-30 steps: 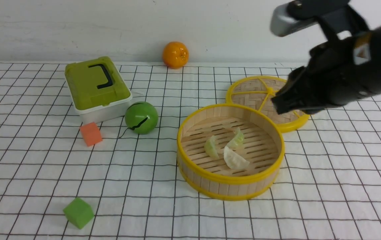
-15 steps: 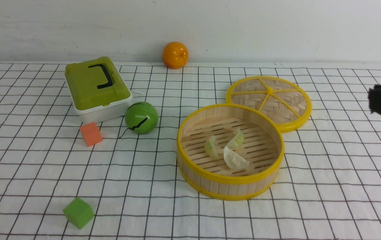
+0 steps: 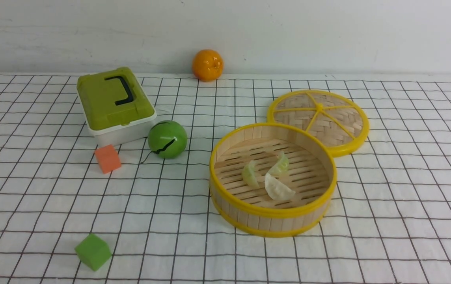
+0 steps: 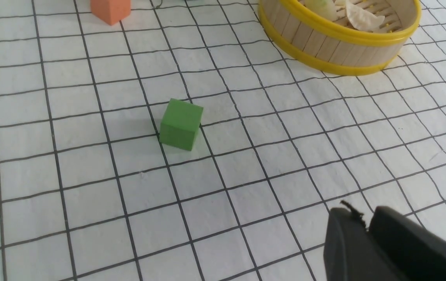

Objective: Put the dumplings into the steamer on the table with the white tablecloth.

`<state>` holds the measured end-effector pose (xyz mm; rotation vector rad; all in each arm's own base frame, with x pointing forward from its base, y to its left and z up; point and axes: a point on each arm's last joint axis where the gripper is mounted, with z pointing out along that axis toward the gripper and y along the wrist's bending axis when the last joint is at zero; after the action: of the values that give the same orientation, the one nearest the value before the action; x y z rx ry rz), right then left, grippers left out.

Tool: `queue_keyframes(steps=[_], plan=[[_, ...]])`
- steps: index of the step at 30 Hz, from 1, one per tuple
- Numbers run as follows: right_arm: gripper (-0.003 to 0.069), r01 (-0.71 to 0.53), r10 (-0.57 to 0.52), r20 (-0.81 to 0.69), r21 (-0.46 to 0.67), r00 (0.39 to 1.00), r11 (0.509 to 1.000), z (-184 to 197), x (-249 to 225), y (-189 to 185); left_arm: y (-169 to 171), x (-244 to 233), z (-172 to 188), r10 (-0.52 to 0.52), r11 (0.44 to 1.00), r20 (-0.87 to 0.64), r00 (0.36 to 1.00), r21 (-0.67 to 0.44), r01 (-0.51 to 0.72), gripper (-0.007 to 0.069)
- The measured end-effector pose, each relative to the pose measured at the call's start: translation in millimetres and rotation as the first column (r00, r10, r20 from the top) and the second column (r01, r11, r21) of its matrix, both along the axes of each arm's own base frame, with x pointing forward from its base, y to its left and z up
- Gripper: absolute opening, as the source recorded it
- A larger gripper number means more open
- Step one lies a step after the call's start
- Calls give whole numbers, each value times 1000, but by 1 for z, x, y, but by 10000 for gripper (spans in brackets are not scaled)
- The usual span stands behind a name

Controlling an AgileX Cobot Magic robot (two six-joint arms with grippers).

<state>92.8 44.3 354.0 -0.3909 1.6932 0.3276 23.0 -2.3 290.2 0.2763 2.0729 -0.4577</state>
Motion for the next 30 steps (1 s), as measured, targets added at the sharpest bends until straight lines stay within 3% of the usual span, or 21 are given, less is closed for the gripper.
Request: queue_keyframes(steps=[3,7,12,21,30], plan=[[-24,113,-124,104,100,987,989,-38,-19,-19,0,0,0,0,1000,-1,1000,1,0,83],[-24,297,-322,97,208,942,932,-102,-32,-36,0,0,0,0,1000,-1,1000,1,0,89],[-24,461,-476,27,210,879,862,-157,-36,-46,0,0,0,0,1000,-1,1000,0,0,93],[-24,511,-496,-153,77,855,856,-179,-39,-47,0,0,0,0,1000,-1,1000,1,0,99],[-22,513,-496,-192,53,847,857,-181,-41,-47,0,0,0,0,1000,-1,1000,1,0,111]])
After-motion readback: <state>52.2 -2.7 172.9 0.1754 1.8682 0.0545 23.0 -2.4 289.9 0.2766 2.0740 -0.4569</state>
